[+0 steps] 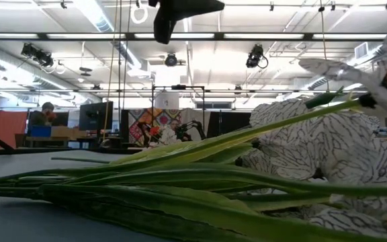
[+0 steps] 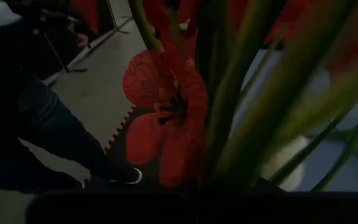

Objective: Sort flowers into vase by color
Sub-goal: Put the bottom red flowers into the yellow vase, then put the red flowers into the yellow vase

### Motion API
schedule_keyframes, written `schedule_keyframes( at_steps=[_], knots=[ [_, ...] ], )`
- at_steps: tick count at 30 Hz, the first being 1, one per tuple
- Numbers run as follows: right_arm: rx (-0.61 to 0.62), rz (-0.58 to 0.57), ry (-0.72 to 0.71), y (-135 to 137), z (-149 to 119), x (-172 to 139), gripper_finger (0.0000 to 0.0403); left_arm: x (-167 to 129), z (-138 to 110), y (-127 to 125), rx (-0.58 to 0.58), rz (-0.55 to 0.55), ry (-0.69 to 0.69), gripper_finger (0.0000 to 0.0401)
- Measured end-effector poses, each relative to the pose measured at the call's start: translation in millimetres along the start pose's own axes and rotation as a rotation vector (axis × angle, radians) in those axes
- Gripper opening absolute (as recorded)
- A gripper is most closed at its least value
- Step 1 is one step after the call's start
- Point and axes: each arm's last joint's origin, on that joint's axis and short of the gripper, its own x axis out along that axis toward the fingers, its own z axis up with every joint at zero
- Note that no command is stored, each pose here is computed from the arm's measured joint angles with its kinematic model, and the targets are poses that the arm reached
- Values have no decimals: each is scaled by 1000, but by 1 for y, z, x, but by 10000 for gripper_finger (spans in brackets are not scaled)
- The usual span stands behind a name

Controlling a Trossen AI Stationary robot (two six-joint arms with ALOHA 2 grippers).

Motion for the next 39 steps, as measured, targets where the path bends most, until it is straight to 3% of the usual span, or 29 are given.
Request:
schedule_keyframes(
  at_steps=[7, 15, 21, 27, 29, 32, 36, 39],
  knots=[
    [-7, -40, 90, 6, -12, 11, 108, 4, 5, 12, -4, 37, -13, 142],
    [236, -31, 92, -7, -9, -1, 188, 7, 9, 21, 34, 65, -21, 142],
    [502, 66, 361, -18, -16, -15, 244, 10, 11, 29, 34, 41, -1, 142],
    [643, 102, 605, -29, -23, -28, 247, 14, 11, 47, 36, 14, 79, 142],
    [682, 58, 672, -34, -26, -32, 240, 15, 10, 54, 12, 36, 109, 142],
    [744, -112, 714, -48, -33, -36, 228, 16, 6, 66, -43, 95, 175, 142],
    [867, -385, 578, -69, -37, -41, 213, 14, 1, 82, -103, 183, 261, 142],
    [934, -432, 395, -81, -34, -42, 204, 13, -2, 95, -139, 251, 321, 142]
  ],
)
